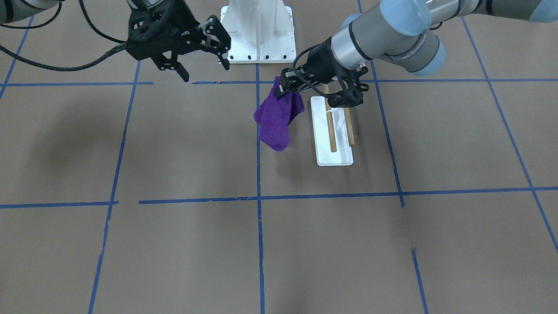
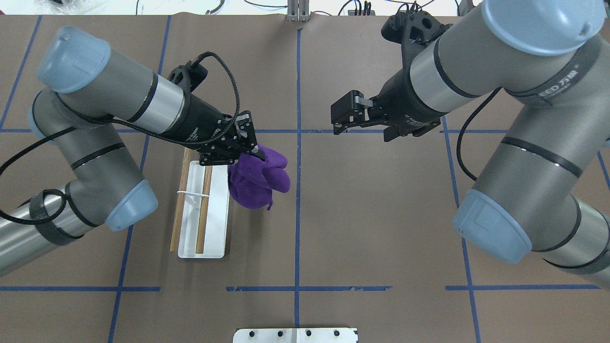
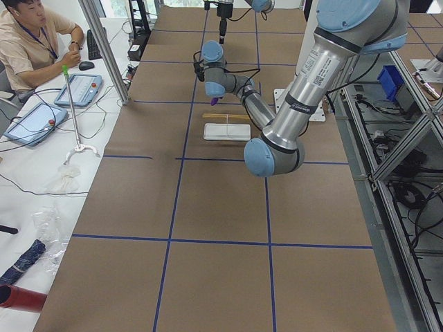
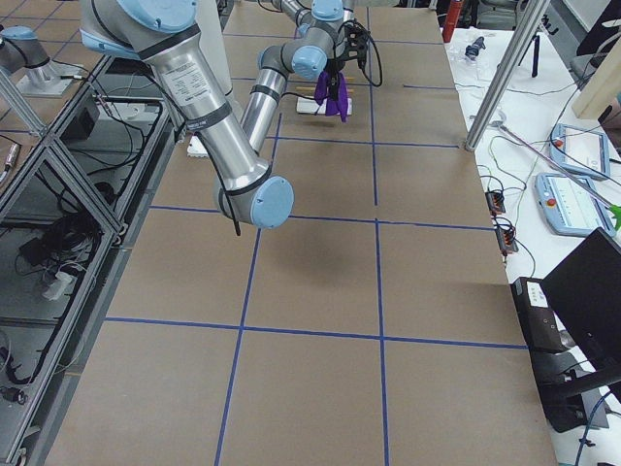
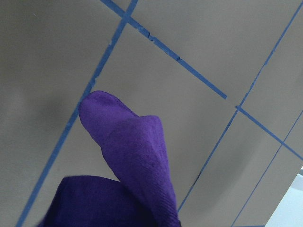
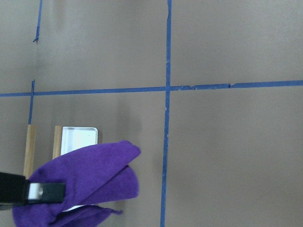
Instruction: Hang towel on rack
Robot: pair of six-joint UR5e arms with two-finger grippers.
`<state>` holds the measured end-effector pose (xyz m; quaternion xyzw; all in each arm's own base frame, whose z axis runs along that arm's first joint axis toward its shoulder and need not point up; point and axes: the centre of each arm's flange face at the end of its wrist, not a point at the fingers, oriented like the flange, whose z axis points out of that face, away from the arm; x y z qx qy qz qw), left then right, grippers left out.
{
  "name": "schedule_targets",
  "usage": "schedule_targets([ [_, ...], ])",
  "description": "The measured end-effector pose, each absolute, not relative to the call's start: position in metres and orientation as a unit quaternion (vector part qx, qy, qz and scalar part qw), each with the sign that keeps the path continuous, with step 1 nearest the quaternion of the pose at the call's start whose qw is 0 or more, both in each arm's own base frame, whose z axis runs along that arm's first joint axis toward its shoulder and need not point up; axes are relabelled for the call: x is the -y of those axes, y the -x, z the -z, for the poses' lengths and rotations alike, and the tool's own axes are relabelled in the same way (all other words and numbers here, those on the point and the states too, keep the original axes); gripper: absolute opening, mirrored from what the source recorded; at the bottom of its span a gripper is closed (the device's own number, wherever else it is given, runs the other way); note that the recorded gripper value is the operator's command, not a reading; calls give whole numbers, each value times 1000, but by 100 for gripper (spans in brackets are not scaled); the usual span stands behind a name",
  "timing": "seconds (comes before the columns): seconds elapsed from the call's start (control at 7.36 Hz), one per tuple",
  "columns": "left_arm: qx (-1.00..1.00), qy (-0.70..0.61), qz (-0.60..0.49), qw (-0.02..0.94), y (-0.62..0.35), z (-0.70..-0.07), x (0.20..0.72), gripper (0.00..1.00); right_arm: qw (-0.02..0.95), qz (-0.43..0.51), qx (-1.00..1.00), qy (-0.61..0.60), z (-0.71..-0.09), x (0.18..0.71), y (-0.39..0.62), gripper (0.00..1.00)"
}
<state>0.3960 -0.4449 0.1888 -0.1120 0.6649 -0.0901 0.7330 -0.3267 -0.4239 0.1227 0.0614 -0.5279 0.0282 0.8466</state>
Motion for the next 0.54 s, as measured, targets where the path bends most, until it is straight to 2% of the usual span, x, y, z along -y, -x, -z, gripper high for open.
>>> schedule_targets([
  [0.54, -633, 34, 22, 773, -330, -292, 463, 0, 854, -34, 513, -78, -160, 445, 300, 100],
])
